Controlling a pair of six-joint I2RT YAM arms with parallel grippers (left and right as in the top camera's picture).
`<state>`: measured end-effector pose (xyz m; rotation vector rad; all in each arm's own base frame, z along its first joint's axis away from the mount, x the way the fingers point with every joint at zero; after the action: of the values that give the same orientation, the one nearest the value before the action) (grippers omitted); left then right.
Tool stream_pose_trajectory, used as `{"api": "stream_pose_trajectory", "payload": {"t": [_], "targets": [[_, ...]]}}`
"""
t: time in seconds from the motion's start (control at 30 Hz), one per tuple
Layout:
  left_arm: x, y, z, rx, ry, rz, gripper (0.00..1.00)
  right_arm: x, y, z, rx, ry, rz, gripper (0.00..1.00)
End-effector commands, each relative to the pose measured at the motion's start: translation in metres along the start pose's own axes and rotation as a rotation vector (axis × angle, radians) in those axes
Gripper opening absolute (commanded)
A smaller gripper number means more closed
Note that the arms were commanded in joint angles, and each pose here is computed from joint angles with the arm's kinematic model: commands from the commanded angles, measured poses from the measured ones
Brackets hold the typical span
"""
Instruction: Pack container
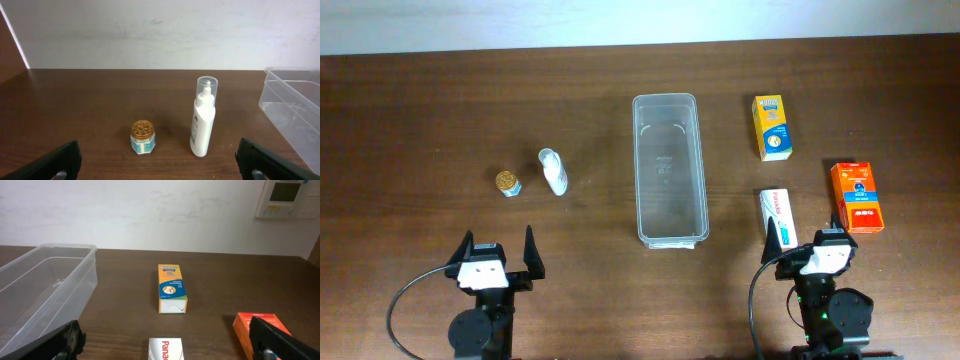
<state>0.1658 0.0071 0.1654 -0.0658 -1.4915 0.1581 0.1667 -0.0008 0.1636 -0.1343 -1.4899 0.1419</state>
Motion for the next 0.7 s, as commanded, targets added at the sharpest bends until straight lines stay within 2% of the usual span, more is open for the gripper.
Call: {"api": "stream_pose_trajectory", "payload": {"t": [0.0, 0.37, 0.67], "targets": [[-0.0027, -0.0001, -0.0003, -0.01, 0.001, 0.007, 0.99, -0.0014, 0.0, 0.0003, 0.003, -0.001, 0.006, 0.98], [-0.0027, -0.0001, -0.0003, -0.009, 0.001, 0.007, 0.99, -0.0014, 0.0001, 0.0003, 0.004, -0.001, 0.006, 0.99], [-0.0027, -0.0001, -0.0003, -0.01, 0.001, 0.007, 0.99, 0.0061, 0.0073, 0.0008, 0.086, -0.053, 0.007, 0.98]]}}
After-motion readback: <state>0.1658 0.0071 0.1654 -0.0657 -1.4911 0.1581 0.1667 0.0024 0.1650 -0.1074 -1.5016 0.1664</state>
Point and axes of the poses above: each gripper's point midway between its finger pads, its own z axis back along the fingers, its own y axis along the line the jaws close on, x = y × z, the point moved 8 cm from there along z, back along the fingers, and after that the axes turned 8 degrees about z, right-handed, at the moved point
